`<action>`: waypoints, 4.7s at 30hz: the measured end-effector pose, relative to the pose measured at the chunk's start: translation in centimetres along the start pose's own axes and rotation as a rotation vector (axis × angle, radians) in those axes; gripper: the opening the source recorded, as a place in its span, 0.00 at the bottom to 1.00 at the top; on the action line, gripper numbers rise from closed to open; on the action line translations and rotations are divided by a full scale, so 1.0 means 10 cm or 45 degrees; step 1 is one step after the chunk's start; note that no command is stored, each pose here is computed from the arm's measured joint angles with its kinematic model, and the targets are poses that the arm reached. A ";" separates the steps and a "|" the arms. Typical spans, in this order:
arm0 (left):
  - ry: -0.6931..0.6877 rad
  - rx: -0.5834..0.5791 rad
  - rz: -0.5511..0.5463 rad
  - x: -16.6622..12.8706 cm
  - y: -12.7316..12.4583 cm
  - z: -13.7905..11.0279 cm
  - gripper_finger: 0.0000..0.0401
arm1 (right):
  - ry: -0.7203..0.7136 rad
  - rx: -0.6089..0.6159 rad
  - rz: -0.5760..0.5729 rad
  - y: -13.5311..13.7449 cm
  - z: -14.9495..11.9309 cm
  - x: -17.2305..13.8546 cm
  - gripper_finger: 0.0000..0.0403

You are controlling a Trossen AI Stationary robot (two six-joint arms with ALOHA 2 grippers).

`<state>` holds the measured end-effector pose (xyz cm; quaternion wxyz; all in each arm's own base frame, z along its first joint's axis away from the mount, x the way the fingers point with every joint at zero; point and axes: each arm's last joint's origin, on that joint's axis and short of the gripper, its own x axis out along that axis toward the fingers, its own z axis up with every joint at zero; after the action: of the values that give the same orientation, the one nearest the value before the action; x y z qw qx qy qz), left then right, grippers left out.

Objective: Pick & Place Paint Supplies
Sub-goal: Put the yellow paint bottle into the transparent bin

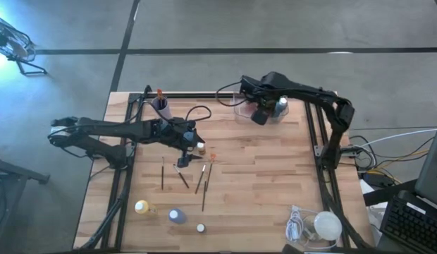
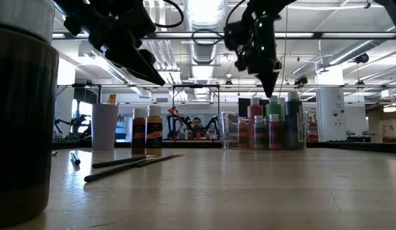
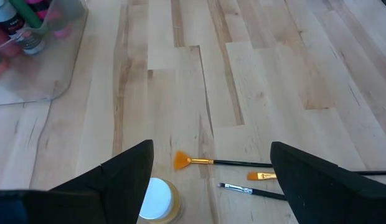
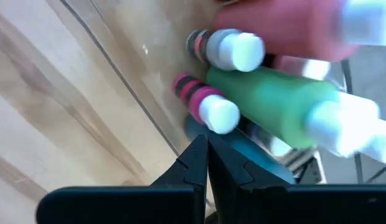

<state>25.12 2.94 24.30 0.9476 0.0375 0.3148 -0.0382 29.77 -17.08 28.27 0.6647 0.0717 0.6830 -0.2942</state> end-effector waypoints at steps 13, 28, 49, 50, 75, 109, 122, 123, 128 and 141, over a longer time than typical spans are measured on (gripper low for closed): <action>0.288 -0.123 0.245 -0.30 0.01 -0.03 0.80 | -0.764 0.175 0.118 0.14 -0.43 -0.97 0.02; 0.323 -0.302 0.216 -1.18 -0.27 0.09 0.79 | -1.201 -0.118 0.205 0.84 -0.59 -0.68 0.02; 0.355 -0.520 -0.160 -1.72 -1.82 -0.35 0.62 | -1.422 0.003 0.330 1.16 -0.76 0.01 0.02; 0.370 -0.533 -0.155 -1.72 -1.88 -0.38 0.62 | -1.428 0.007 0.333 1.16 -0.76 0.02 0.02; 0.527 -0.617 -0.144 -1.73 -2.08 -0.48 0.62 | -1.432 0.036 0.386 1.20 -0.78 0.01 0.02; 0.526 -0.499 0.059 -1.43 -2.57 -1.16 0.61 | -1.411 0.051 0.439 1.22 -0.80 0.04 0.02; 0.309 -0.413 0.085 -1.24 -2.56 -1.33 0.61 | -1.397 0.077 0.454 1.22 -0.80 0.05 0.02; 0.292 -0.401 0.093 -1.23 -2.55 -1.33 0.61 | -1.397 0.077 0.454 1.22 -0.80 0.05 0.02; 0.267 -0.401 0.100 -1.20 -2.54 -1.36 0.61 | -1.397 0.077 0.454 1.22 -0.80 0.05 0.02; 0.185 -0.307 0.096 -1.18 -2.53 -1.36 0.69 | -1.397 0.075 0.457 1.22 -0.80 0.05 0.02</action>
<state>5.23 -20.36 19.32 0.9208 -0.0622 0.3831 0.0385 28.78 -3.26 23.61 0.9588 0.0420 0.2069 -0.1899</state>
